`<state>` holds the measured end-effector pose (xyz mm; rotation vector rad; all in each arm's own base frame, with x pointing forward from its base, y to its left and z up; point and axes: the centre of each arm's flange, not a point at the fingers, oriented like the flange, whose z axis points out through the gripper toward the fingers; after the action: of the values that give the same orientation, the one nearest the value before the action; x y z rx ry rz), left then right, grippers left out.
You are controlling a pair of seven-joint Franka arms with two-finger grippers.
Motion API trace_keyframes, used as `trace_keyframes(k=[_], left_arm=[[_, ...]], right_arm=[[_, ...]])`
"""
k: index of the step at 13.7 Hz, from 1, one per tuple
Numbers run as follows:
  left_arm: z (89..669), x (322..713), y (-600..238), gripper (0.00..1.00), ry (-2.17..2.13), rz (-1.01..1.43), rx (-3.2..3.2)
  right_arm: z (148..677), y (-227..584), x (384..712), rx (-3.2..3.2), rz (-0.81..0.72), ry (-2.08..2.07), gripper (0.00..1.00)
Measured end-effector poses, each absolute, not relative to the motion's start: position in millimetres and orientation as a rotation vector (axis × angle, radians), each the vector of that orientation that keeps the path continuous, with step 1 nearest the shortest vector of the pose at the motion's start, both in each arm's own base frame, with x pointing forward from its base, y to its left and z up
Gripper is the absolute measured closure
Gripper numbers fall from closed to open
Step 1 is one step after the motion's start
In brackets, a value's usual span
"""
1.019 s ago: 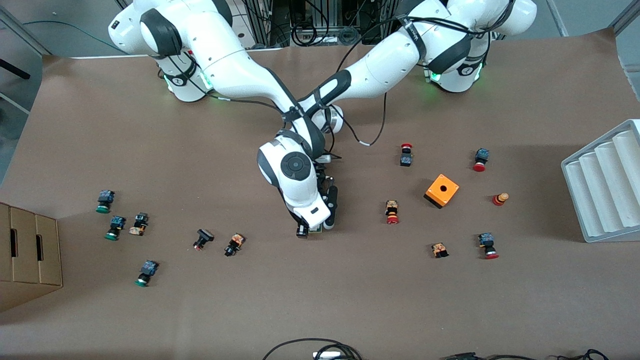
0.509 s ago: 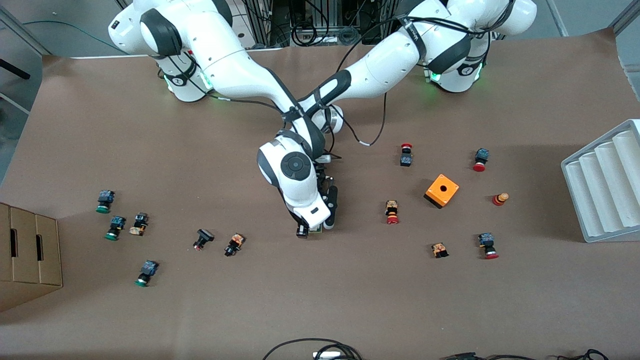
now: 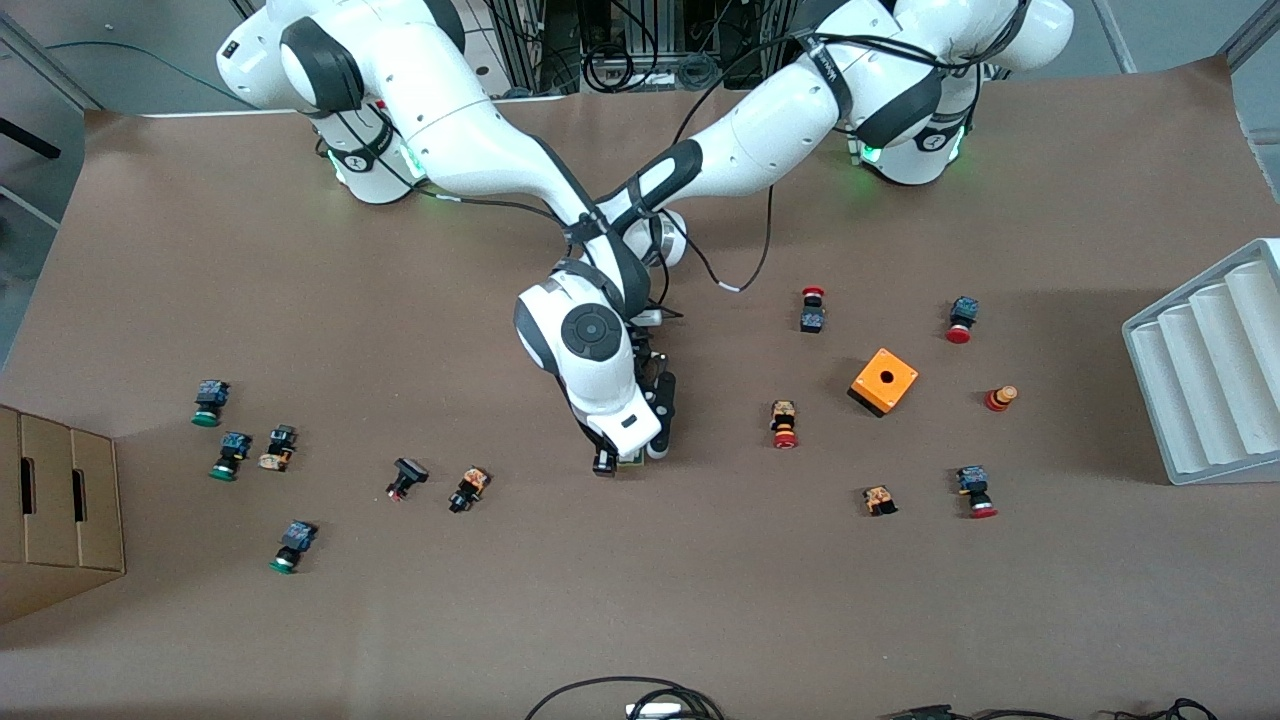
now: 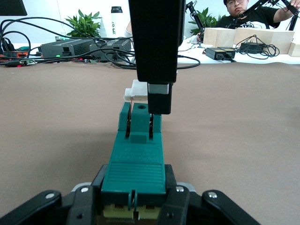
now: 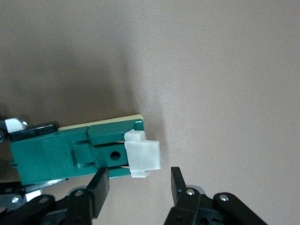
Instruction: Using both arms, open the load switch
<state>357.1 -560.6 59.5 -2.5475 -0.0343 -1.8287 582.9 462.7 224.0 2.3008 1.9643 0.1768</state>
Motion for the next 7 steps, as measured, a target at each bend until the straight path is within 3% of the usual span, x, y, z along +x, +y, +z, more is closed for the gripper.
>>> trace_keyframes(k=[7], left_arm=[[59.5, 357.1, -560.6, 0.51, -0.035, -1.829, -2.548]], right_arm=[[224.0, 462.9, 583.2, 2.3, 0.182, 1.964, 0.38]])
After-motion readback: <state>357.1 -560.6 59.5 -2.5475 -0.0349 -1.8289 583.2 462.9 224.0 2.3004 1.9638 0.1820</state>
